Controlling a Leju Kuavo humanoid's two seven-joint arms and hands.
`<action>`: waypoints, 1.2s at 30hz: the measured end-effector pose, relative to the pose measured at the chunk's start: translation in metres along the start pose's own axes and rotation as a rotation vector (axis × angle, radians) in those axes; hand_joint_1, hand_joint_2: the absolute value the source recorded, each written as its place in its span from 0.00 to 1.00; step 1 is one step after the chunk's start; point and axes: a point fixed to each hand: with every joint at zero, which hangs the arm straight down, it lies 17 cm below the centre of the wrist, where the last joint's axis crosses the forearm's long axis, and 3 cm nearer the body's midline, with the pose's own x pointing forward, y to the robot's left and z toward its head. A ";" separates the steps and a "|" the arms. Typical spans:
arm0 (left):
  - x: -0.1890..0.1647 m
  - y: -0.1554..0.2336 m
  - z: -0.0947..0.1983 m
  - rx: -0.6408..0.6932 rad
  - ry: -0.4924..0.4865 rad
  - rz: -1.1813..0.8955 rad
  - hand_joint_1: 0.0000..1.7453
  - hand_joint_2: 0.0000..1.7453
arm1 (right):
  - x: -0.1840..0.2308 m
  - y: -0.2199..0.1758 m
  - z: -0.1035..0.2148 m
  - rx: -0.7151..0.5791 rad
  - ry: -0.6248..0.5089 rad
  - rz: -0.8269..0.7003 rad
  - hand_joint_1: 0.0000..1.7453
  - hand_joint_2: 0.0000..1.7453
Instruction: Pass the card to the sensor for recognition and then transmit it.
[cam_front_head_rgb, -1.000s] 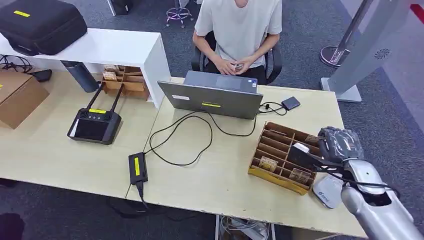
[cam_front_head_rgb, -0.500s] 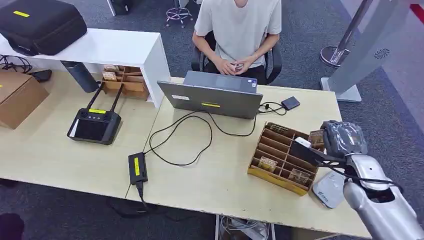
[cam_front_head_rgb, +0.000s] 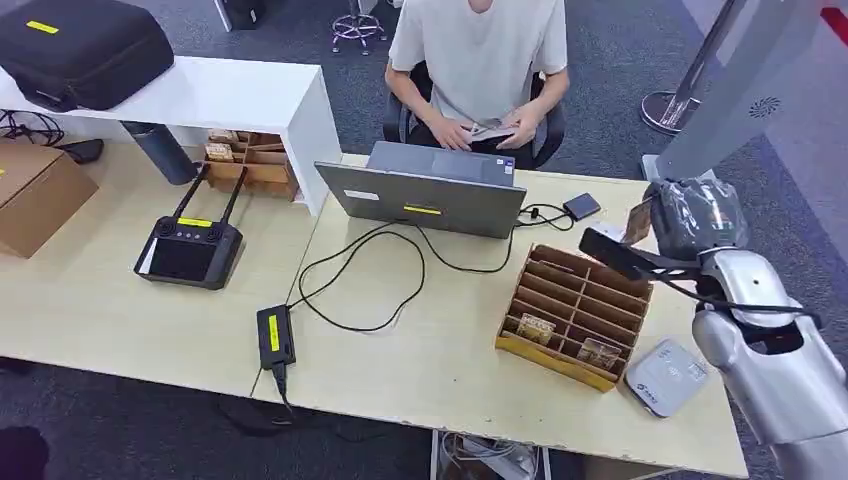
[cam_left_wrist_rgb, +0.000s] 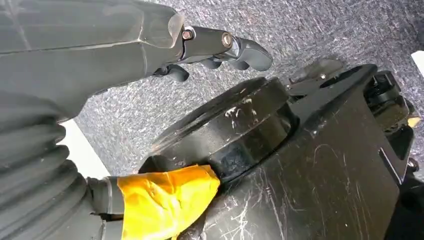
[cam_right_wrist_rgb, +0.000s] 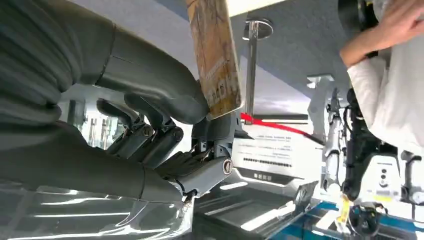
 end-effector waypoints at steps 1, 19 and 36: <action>0.000 0.000 0.000 -0.002 -0.001 -0.001 0.00 1.00 | 0.000 -0.002 -0.001 -0.003 -0.001 0.001 0.99 1.00; 0.010 -0.006 -0.003 -0.052 -0.018 -0.063 0.00 1.00 | 0.034 -0.060 -0.062 -0.106 -0.027 0.035 0.99 1.00; 0.016 -0.006 -0.008 -0.058 -0.011 -0.079 0.00 1.00 | 0.069 -0.073 -0.100 -0.105 -0.039 0.035 0.99 1.00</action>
